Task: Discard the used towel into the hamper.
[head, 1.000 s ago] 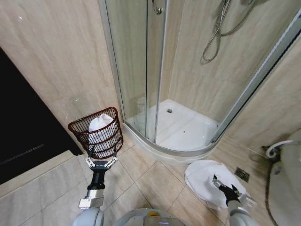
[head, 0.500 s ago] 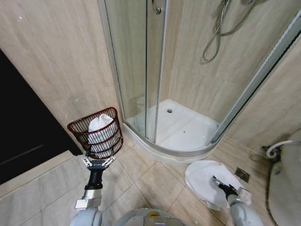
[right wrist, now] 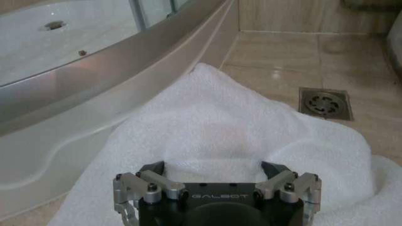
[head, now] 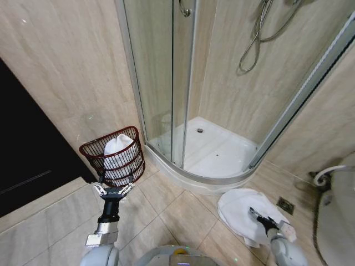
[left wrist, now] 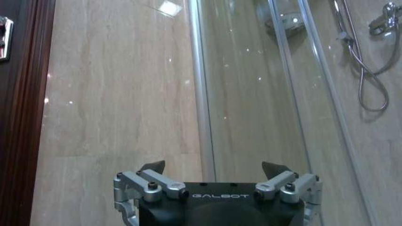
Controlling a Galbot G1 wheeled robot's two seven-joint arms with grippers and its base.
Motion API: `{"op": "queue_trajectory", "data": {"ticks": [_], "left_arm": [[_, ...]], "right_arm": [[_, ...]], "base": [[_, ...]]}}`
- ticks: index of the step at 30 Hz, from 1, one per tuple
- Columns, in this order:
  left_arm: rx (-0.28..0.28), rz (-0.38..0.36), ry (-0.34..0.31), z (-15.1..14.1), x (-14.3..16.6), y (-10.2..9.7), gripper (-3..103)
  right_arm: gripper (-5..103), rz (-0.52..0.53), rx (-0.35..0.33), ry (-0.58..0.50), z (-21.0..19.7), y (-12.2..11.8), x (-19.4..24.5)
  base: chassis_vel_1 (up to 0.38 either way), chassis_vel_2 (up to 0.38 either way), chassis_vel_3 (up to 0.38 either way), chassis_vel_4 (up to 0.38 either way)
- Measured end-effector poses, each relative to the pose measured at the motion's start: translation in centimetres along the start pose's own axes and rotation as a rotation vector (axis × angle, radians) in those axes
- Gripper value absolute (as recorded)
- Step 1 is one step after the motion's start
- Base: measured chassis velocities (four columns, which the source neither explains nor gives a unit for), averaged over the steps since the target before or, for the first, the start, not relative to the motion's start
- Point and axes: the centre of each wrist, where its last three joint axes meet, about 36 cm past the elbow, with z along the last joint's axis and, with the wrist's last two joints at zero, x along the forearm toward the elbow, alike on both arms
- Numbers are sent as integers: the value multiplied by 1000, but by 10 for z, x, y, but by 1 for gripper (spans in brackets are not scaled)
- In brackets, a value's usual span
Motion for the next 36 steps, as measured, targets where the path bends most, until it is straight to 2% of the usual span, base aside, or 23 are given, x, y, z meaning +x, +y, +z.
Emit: {"op": "queue_trajectory", "data": {"ticks": [13,16,17,20,21,23,25,27,28,31,32,35,36], "left_arm": [[-4,1,-2,-3,0,1,100],[-6,3,-3,-4,0,1,100],[-6,3,-3,-4,0,1,100],[-7,4,-3,-4,0,2,100],[-7,4,-3,-4,0,2,100],[-7,5,-4,-4,0,2,100],[-7,4,-5,-4,0,2,100],[-6,4,-5,-4,-1,2,100],[-6,4,-5,-4,-1,2,100],[-4,4,-6,-4,-1,2,100],[-4,4,-6,-4,-1,2,100],[-1,3,-7,-4,-1,3,100],[-1,3,-7,-4,-1,3,100]], "right_arm": [[100,-41,2,4,11,-13,-12],[89,-53,5,-1,14,-15,-14],[89,-53,5,-1,14,-15,-14],[73,-60,7,-5,15,-16,-14],[73,-60,7,-5,15,-16,-14],[61,-63,7,-7,16,-16,-14],[61,-64,7,-8,16,-16,-14],[50,-67,7,-10,16,-16,-14],[50,-67,7,-10,16,-16,-14],[34,-70,4,-12,16,-16,-16],[34,-70,4,-12,16,-16,-16],[21,-70,1,-10,18,-17,-17],[21,-70,1,-10,18,-17,-17]], "base": [[0,0,0,0],[0,0,0,0],[0,0,0,0],[0,0,0,0],[0,0,0,0],[0,0,0,0],[0,0,0,0],[0,0,0,0],[0,0,0,0],[0,0,0,0],[0,0,0,0],[0,0,0,0],[0,0,0,0]]}}
